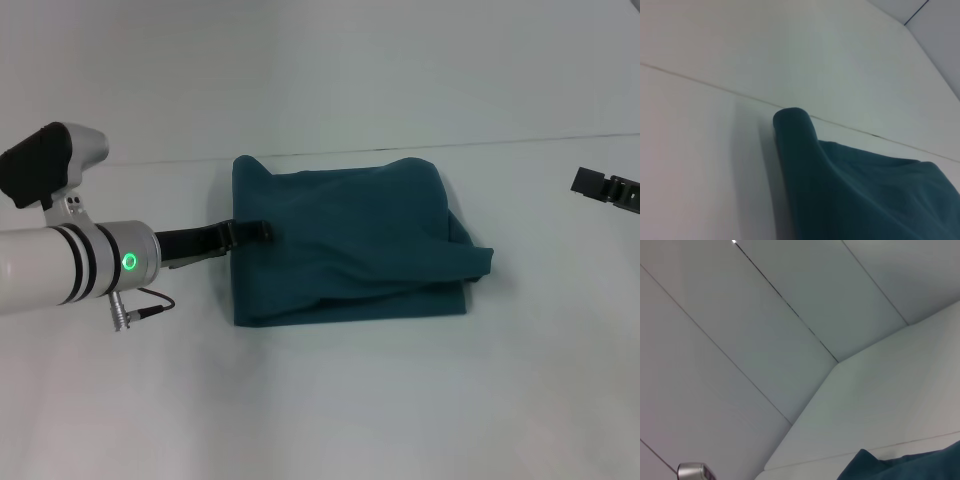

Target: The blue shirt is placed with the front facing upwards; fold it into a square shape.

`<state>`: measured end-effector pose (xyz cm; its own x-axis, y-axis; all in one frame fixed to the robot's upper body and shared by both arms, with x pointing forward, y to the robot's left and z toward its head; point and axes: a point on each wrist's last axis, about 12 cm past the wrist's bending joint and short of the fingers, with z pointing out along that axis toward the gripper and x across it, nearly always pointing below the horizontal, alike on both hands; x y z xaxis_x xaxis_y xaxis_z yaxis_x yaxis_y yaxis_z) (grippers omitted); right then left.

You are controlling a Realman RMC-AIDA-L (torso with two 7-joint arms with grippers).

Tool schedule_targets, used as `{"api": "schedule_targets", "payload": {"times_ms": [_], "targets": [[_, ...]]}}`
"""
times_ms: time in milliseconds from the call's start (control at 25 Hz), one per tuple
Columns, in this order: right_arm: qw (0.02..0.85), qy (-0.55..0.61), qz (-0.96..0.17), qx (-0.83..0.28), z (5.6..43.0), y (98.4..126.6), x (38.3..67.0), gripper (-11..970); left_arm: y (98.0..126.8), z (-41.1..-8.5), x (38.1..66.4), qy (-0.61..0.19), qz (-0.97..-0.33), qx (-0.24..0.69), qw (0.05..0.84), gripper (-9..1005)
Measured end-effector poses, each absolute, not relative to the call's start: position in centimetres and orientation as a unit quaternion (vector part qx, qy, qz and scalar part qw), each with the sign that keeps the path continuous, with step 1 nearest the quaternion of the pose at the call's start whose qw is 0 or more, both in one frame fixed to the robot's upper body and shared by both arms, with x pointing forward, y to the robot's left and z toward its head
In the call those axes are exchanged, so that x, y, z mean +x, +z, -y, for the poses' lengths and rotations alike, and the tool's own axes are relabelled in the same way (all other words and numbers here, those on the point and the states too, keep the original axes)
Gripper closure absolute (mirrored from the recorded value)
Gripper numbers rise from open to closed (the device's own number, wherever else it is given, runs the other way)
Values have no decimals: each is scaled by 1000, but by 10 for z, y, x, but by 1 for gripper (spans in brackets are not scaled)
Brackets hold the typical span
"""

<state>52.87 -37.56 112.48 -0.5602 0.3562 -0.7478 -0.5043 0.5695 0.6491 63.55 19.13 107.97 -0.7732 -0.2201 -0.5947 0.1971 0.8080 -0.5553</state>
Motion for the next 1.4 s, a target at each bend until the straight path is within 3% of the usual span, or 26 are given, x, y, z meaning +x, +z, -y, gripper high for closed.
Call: {"api": "schedule_targets", "payload": {"times_ms": [880,1120,1400], "targets": [[462,470,-750,-48,370,1122,531,157,1077,-172,637,-317,-897,17,309,316],[464,472,-748,-52,369,1124,534,155,1077,-171,637,-317,-897,19,308,517],[463,474,-747,-52,368,1125,535,155,1080,-170,637,-326,-894,22,306,676]]}}
